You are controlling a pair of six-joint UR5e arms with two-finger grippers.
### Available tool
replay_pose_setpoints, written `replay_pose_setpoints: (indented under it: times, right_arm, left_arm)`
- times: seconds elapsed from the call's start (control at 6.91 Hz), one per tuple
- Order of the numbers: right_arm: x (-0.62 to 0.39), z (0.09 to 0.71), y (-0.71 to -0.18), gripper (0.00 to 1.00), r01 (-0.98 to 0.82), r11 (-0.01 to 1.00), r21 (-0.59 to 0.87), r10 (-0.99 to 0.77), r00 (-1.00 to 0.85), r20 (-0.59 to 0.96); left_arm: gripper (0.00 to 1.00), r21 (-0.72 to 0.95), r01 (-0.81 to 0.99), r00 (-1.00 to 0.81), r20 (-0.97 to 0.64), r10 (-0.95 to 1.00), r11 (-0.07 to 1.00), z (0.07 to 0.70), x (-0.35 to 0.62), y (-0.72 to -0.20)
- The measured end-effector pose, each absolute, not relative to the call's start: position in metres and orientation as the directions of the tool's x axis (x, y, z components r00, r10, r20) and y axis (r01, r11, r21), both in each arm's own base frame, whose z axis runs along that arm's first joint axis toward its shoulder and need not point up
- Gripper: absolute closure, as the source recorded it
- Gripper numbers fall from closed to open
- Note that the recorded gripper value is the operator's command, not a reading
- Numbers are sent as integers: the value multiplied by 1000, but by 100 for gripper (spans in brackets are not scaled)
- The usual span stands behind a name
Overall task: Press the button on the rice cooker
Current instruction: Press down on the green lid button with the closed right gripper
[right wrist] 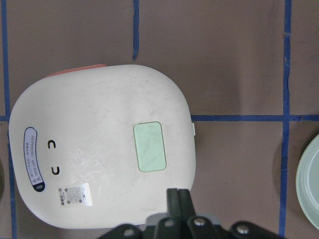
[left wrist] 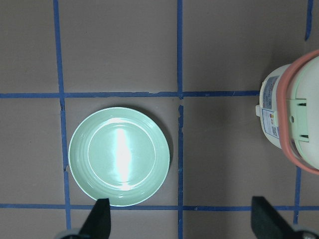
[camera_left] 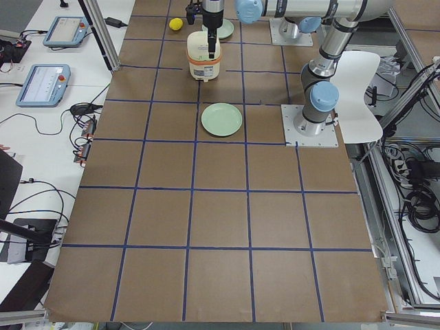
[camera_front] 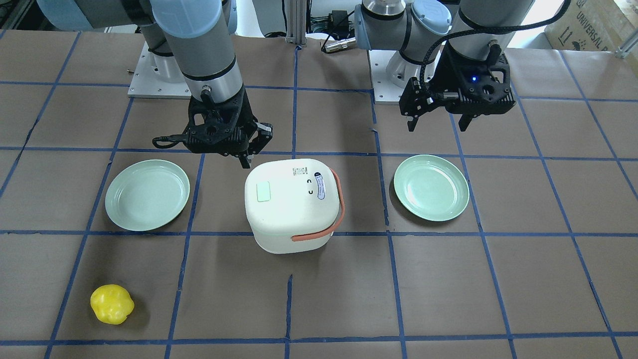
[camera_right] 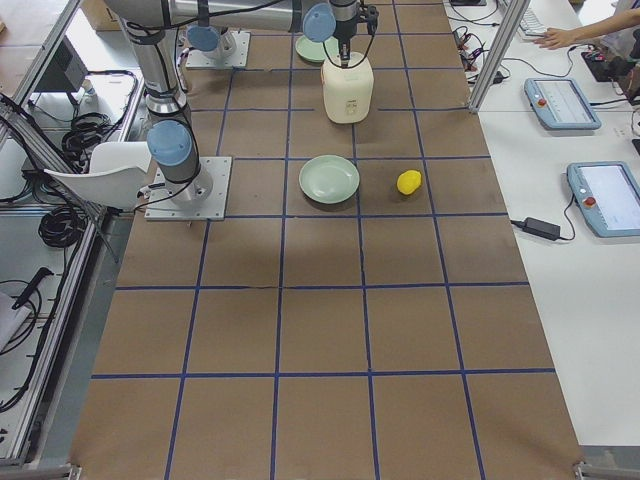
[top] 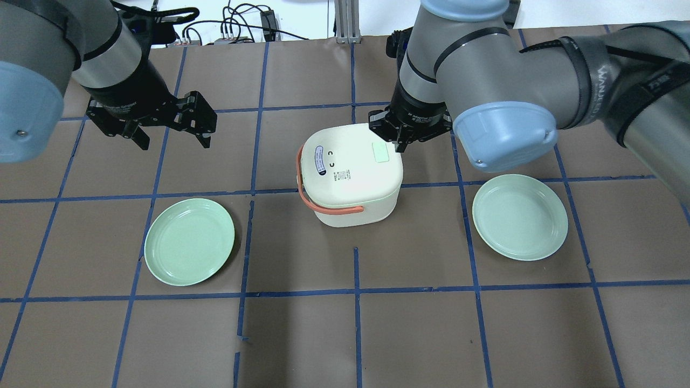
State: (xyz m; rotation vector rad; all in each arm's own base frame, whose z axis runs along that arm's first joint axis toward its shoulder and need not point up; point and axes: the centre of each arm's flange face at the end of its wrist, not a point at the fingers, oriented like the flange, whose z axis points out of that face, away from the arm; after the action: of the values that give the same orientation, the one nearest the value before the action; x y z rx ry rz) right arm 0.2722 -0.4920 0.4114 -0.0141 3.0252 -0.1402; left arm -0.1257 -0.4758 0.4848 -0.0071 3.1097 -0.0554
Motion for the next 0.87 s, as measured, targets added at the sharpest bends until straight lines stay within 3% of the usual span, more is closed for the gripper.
replay_pose_setpoints:
  times: [0.87]
  right_arm:
    - [297, 371, -505, 98, -45, 997, -67, -52, -993, -105]
  left_arm:
    - [0, -36, -4, -999, -31, -5, 999, 485, -126, -476]
